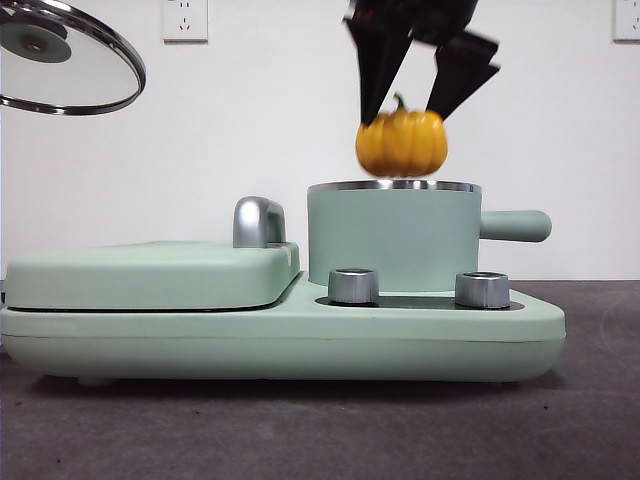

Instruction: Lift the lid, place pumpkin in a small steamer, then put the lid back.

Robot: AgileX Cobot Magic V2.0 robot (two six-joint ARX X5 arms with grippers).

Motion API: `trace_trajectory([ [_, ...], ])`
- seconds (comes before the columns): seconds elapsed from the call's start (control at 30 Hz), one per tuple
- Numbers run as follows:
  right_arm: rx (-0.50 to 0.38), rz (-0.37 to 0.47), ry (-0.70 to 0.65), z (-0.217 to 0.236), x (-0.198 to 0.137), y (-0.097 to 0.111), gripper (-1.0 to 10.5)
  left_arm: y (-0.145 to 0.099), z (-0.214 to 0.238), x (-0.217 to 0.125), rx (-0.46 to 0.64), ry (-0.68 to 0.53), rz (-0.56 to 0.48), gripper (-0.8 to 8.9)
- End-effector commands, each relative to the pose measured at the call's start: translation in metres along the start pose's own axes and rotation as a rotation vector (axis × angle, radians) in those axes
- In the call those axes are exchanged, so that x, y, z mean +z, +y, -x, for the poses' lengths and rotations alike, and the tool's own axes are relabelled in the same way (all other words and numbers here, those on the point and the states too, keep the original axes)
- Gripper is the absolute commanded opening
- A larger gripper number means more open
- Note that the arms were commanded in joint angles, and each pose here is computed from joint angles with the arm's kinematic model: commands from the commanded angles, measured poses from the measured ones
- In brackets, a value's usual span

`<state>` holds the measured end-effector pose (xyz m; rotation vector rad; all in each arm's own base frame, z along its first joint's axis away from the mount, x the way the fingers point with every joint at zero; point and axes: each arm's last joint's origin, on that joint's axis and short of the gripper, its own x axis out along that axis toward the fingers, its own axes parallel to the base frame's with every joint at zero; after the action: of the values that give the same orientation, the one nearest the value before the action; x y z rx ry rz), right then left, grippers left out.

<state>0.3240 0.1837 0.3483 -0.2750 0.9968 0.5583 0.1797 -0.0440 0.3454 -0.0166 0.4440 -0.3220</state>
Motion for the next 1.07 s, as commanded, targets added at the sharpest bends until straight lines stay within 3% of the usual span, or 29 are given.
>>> trace_trajectory([
  [0.03,0.006,0.020,0.028,-0.016,0.010,0.001,3.6,-0.001,0.001,0.006,-0.007,-0.035,-0.010,0.10],
  [1.07,0.020,0.014,0.222,-0.103,0.009,-0.001,3.6,-0.001,0.001,0.006,-0.007,-0.035,-0.011,0.10],
])
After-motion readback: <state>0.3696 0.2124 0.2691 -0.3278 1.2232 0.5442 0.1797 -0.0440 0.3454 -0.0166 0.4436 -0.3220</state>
